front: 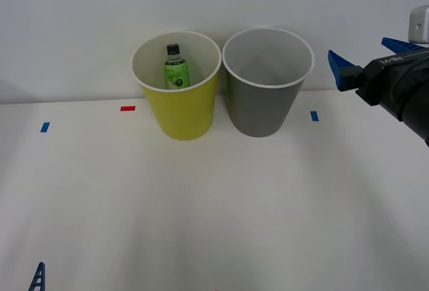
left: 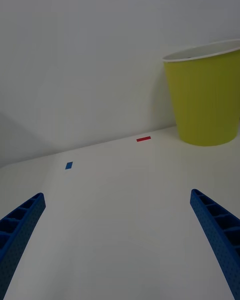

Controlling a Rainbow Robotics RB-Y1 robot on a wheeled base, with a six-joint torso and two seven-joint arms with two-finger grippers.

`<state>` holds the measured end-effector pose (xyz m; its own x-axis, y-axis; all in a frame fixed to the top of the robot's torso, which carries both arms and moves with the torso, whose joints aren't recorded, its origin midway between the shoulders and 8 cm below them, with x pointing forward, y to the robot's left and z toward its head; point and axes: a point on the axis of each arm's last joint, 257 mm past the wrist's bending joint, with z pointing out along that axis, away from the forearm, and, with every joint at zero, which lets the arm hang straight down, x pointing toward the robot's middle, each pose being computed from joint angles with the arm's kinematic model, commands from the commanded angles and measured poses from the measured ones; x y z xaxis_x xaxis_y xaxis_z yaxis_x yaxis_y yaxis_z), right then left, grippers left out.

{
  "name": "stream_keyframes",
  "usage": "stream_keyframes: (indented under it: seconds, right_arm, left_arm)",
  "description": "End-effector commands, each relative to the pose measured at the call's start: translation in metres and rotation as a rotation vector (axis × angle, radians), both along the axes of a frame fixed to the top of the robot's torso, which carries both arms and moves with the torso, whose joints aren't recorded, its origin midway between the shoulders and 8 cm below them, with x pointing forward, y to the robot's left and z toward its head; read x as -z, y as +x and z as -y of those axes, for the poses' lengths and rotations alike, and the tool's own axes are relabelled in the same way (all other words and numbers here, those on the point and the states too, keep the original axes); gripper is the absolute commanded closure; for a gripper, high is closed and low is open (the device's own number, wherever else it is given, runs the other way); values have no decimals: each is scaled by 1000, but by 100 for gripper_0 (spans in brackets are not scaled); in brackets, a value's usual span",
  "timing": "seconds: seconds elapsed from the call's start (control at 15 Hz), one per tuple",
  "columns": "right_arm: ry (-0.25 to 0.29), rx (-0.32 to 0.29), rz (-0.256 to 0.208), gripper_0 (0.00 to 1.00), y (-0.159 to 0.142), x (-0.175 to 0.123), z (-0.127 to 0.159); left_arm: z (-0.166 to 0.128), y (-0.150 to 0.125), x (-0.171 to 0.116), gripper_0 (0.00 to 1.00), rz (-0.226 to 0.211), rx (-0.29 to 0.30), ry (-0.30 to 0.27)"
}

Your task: Put cans in the gray bin and PET bottles in the light green bin.

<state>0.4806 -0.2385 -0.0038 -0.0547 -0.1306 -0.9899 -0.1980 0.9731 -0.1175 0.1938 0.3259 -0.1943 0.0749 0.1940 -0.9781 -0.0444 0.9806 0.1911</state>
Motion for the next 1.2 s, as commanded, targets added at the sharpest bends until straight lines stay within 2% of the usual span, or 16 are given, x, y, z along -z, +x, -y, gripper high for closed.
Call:
stream_keyframes:
  seconds: [0.07, 0.27, 0.53, 0.67, 0.93, 1.07, 1.13, 1.2]
  right_arm:
    - [53, 5, 39, 9, -9, 1, 4]
    - [82, 7, 67, 8, -21, 18, 9]
    - [118, -9, 156, 8, -53, 35, 14]
    - [117, -16, 194, 8, -71, 44, 12]
    - [68, -11, 206, 8, -103, 71, 12]
    - [81, -10, 209, 8, -110, 88, 17]
    - [92, -13, 224, 8, -113, 101, 20]
    - [85, -11, 223, 8, -114, 109, 23]
  left_arm:
    - [0, 0, 0, 0, 0, 0, 0]
    - [0, 0, 0, 0, 0, 0, 0]
    - [0, 0, 0, 0, 0, 0, 0]
    - [0, 0, 0, 0, 0, 0, 0]
    - [0, 0, 0, 0, 0, 0, 0]
    - [0, 0, 0, 0, 0, 0, 0]
    - [0, 0, 0, 0, 0, 0, 0]
    - [0, 0, 0, 0, 0, 0, 0]
